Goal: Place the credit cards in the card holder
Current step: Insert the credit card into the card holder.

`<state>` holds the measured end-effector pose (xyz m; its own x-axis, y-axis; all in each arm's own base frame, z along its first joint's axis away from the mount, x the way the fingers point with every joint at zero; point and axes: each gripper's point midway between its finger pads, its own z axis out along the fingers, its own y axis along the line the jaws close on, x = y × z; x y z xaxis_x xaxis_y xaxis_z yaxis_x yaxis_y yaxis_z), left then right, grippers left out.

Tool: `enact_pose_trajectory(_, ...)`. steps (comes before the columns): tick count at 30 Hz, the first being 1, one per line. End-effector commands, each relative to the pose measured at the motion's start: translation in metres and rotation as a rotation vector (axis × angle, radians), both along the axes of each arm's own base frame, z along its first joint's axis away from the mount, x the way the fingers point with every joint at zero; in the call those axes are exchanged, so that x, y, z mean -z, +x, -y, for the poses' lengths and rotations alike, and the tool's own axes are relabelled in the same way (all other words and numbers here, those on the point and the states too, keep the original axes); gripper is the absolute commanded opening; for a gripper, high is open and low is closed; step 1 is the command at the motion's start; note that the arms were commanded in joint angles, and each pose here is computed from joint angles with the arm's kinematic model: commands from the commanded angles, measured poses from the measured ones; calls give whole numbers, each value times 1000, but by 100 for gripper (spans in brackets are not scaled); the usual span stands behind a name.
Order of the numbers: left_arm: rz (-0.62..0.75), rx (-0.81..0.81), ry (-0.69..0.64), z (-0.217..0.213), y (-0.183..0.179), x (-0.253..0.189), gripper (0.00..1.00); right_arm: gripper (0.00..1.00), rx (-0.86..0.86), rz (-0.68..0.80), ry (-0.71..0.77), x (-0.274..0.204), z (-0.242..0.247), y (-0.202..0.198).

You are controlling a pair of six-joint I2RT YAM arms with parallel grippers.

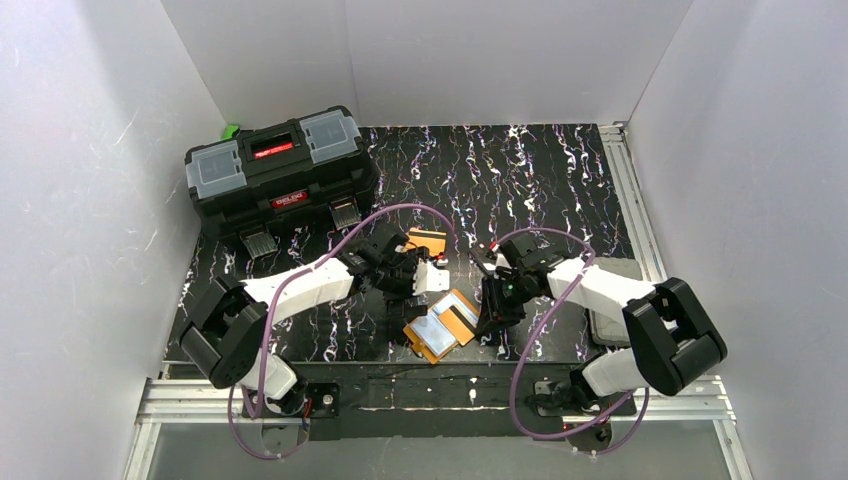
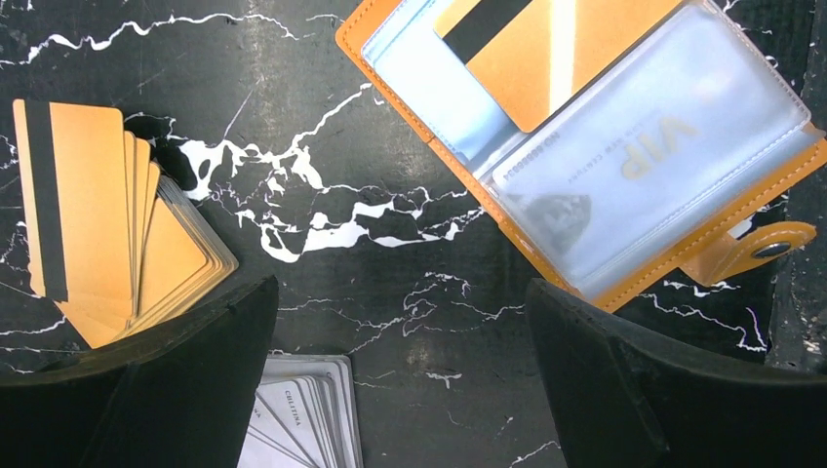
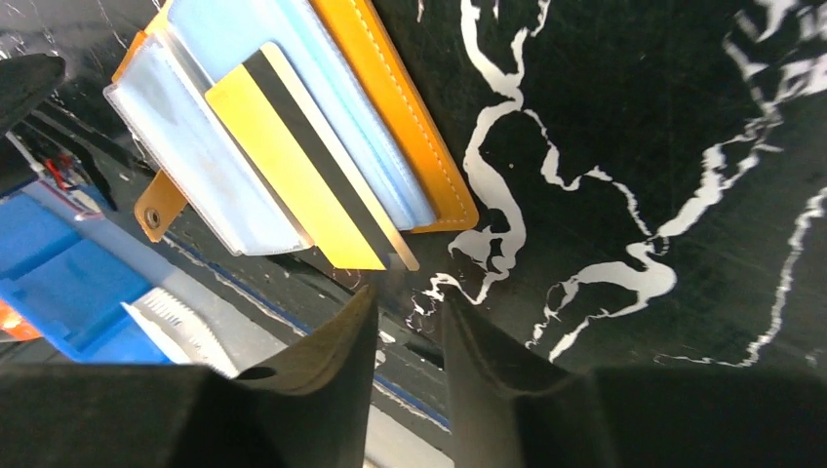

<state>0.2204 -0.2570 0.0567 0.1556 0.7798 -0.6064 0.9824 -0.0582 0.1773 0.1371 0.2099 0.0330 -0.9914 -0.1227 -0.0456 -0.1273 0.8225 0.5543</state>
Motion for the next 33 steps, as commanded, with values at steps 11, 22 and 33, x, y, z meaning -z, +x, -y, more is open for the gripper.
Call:
enact_pose_trajectory(11,31,-45,-58,3,-4,-10,95,53,-39,201,94,-47,-26,52)
enact_pose_trajectory(22,204,-12,-216,34,1,-31,75,50,-85,141,206,-25,-47,50)
enact_pose_trajectory(33,216,4,-218,59,-2,-13,67,48,-89,75,210,-6,-43,34)
